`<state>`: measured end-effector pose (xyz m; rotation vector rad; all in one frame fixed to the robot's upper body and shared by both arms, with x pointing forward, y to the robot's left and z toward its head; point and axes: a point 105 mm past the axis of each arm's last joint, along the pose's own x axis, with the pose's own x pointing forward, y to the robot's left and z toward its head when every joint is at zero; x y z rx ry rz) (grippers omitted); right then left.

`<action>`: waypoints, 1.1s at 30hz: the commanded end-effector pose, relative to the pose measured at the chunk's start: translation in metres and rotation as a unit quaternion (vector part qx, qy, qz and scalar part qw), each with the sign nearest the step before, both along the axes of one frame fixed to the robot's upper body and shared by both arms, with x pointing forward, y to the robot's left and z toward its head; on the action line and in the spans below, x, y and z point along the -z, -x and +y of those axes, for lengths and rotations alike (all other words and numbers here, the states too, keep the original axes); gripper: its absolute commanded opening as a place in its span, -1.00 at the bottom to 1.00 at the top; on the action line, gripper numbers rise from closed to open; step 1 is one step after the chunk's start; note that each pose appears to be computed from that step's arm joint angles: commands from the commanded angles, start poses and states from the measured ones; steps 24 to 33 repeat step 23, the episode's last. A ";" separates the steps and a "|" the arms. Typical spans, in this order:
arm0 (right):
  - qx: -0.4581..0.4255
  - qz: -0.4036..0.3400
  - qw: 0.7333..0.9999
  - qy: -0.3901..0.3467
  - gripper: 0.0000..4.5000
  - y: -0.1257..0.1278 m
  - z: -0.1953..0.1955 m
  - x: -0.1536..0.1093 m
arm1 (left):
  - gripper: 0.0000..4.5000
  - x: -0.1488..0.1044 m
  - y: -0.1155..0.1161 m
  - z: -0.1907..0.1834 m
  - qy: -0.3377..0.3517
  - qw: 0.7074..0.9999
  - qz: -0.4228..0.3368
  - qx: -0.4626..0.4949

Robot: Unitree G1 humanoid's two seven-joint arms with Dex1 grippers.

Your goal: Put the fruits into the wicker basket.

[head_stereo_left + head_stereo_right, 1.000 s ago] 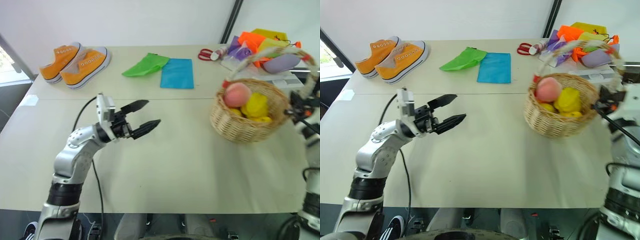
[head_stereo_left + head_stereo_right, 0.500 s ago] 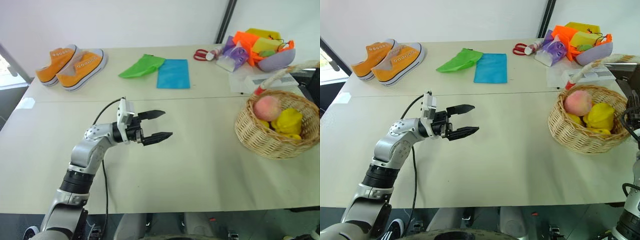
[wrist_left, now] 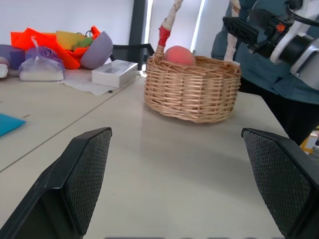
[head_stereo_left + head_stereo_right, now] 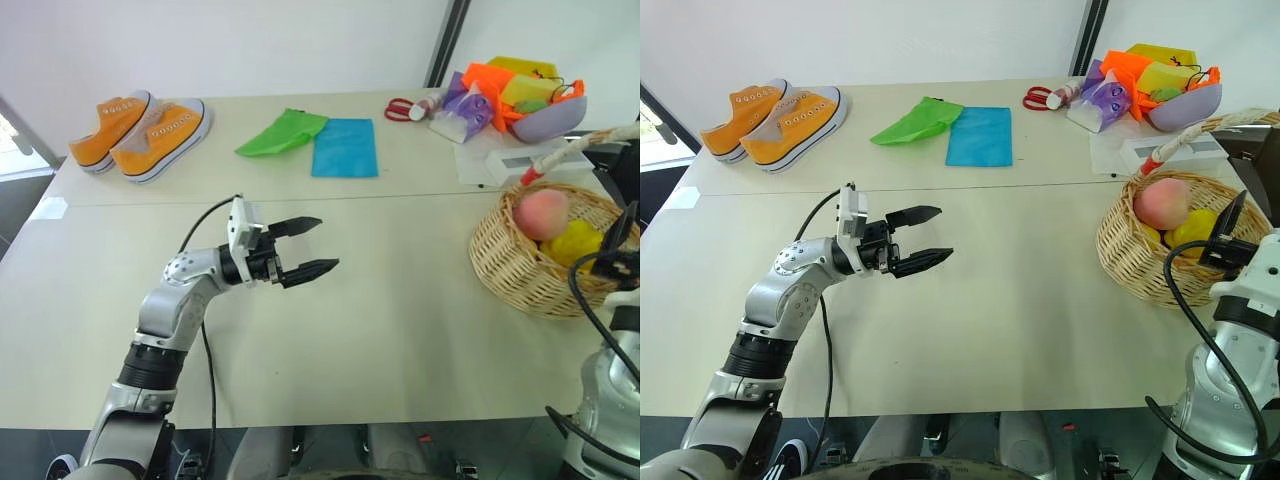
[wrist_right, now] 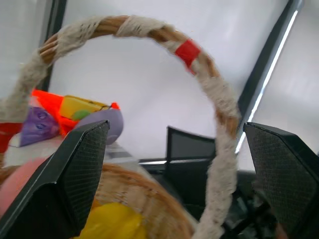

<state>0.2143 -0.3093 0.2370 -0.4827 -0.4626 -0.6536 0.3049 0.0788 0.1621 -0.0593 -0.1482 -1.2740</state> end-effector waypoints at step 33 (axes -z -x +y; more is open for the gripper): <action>-0.692 0.293 0.659 -0.004 0.98 -0.066 0.177 0.081 | 1.00 0.024 -0.008 0.164 -0.066 0.919 -0.014 -0.389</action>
